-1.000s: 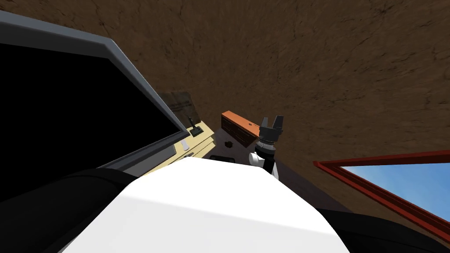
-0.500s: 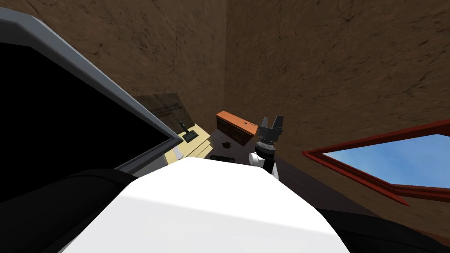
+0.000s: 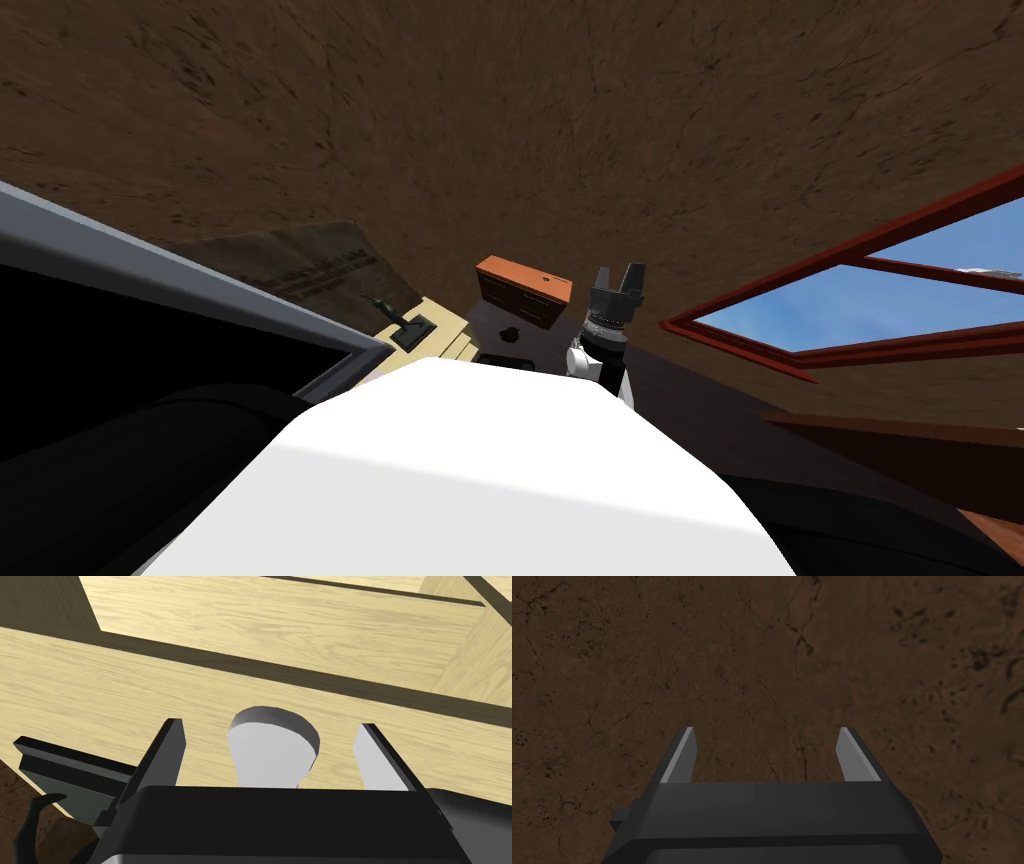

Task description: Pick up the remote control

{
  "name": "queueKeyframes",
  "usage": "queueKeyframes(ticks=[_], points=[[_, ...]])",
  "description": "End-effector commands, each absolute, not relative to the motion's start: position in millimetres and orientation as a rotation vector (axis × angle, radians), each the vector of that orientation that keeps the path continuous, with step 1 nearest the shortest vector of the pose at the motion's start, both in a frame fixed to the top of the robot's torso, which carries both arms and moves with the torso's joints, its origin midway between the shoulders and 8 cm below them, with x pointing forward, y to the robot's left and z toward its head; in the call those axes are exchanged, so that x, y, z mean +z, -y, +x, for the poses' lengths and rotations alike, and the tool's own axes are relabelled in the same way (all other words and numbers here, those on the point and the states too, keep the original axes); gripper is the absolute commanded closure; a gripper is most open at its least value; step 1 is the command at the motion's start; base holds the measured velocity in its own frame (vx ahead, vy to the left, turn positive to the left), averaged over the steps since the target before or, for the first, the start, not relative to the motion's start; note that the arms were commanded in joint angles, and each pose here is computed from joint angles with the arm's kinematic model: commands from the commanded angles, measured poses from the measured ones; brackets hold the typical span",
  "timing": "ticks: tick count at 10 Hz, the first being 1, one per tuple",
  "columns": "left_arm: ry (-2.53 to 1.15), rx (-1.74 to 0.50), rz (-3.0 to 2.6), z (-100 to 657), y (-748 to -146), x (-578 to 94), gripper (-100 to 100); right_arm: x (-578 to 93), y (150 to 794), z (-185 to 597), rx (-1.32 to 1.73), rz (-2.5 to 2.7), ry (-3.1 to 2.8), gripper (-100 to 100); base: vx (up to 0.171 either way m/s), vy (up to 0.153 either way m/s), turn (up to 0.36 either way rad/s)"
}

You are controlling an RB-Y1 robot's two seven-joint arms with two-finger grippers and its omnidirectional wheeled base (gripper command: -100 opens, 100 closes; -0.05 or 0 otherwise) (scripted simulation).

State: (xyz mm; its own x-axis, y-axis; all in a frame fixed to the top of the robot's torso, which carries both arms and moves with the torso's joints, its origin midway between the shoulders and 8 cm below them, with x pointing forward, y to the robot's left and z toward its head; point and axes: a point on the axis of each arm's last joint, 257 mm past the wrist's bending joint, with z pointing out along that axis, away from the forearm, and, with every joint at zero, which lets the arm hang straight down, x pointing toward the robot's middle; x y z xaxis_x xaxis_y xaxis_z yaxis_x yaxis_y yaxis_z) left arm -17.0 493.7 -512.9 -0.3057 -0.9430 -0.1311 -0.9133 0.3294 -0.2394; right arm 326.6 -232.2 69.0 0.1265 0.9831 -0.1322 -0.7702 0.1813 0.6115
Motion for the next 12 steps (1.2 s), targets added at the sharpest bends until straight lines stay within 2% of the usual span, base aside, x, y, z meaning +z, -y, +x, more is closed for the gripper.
queueKeyframes(ticks=[1,5,7,8,9,12], points=[[-2.354,-0.138,-1.703,-33,-499,-511,-100,69,232,327,1.34,0.449,-0.579,0,0.083,0.073,-0.072],[-2.392,0.052,-1.802,-97,-529,-512,-100,69,232,327,1.34,0.449,-0.579,0,0.089,0.078,-0.232],[-2.387,0.05,-1.804,-98,-530,-512,-100,69,232,327,1.34,0.449,-0.579,0,0.079,0.08,-0.099],[-2.39,0.055,-1.804,-100,-530,-512,0,69,232,327,1.34,0.449,-0.579,0,0.009,0.01,0.0],[-2.386,0.053,-1.805,-99,-526,-520,-100,69,232,327,1.34,0.449,-0.578,0,0.001,0.026,-0.021],[-2.379,0.048,-1.809,-98,-516,-535,-100,69,232,327,1.34,0.449,-0.578,0,-0.014,0.037,-0.027]])
